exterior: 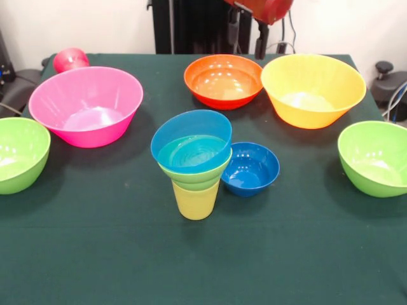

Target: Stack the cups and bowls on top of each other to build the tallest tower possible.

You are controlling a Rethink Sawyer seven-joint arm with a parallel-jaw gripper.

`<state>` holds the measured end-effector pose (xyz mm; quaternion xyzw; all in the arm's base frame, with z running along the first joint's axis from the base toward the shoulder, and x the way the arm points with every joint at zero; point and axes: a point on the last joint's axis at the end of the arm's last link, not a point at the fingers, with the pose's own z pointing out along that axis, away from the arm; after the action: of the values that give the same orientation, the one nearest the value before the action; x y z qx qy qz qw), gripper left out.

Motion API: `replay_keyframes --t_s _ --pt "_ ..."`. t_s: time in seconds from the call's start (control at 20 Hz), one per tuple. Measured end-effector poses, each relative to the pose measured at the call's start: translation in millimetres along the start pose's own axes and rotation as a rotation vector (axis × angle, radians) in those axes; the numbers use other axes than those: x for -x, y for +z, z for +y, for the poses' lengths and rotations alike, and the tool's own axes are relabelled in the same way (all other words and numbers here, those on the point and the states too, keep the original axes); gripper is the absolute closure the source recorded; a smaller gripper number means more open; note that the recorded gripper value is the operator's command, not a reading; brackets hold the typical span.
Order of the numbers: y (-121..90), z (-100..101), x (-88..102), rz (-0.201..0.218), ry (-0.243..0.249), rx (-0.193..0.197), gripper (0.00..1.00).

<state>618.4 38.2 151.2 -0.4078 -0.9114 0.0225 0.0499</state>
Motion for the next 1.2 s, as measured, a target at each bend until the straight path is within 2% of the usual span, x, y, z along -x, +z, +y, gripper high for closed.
replay_keyframes --t_s 0.2,0.35,0.4,0.45,0.5,0.6,0.8,1.0,1.2 --pt "19.2 -33.2 -10.1 -0.033 0.042 0.012 0.0" --pt "42.0 -82.1 -12.9 -0.051 0.117 0.014 0.0" --pt "46.0 -91.2 -12.8 -0.053 0.131 0.012 0.0" --pt "51.3 -103.3 -12.9 -0.053 0.147 0.008 0.0" --pt "62.9 -130.6 -13.2 -0.051 0.18 -0.005 0.0" --pt "73.8 -158.2 -15.0 -0.043 0.206 -0.022 0.0" --pt "87.0 -198.6 -23.5 -0.006 0.228 -0.053 0.0" --pt "92.8 -216.6 -34.3 0.022 0.212 -0.073 0.0" --pt "93.4 -215.9 -48.2 0.037 0.175 -0.075 0.0"
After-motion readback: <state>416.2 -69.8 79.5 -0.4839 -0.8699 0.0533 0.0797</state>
